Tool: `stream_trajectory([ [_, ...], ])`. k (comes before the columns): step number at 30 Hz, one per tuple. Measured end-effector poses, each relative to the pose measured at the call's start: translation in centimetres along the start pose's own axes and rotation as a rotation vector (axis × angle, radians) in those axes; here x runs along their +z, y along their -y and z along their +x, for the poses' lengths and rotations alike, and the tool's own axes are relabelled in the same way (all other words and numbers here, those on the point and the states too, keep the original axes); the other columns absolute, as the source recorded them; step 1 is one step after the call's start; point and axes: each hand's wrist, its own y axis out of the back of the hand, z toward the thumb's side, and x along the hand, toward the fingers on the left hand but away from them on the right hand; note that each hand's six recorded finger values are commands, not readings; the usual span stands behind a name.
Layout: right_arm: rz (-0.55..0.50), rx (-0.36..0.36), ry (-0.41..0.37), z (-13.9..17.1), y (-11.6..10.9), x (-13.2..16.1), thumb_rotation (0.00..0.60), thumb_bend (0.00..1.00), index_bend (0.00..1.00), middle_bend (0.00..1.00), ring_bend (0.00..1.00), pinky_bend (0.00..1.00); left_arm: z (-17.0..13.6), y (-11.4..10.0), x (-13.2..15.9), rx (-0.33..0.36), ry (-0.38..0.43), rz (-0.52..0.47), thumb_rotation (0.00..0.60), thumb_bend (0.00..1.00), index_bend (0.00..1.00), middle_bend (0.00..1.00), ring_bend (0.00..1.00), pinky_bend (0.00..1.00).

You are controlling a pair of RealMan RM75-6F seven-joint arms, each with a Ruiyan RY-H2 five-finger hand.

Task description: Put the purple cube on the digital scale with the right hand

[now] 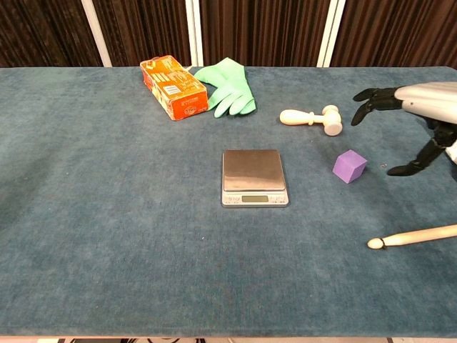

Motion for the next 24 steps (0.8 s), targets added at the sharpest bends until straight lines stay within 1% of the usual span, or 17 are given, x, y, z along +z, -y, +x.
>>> stream_trajectory([
  [9, 0.004, 0.006, -0.014, -2.4, 1.1, 0.4, 0.6, 0.32, 0.31, 0.0, 0.0, 0.0, 0.0, 0.0, 0.0, 0.005, -0.007, 0.01, 0.6, 0.25, 0.02, 0.01, 0.0, 0.0],
  [18, 0.021, 0.032, -0.024, -4.1, 2.4, 0.5, 0.6, 0.33, 0.33, 0.0, 0.0, 0.0, -0.1, -0.1, -0.1, 0.012, -0.015, 0.018, 0.6, 0.25, 0.02, 0.01, 0.0, 0.0],
  [24, 0.023, 0.04, -0.026, -5.1, 3.0, 0.4, 0.6, 0.33, 0.37, 0.0, 0.0, 0.0, -0.2, -0.1, -0.1, 0.015, -0.016, 0.023, 0.6, 0.25, 0.02, 0.0, 0.0, 0.0],
])
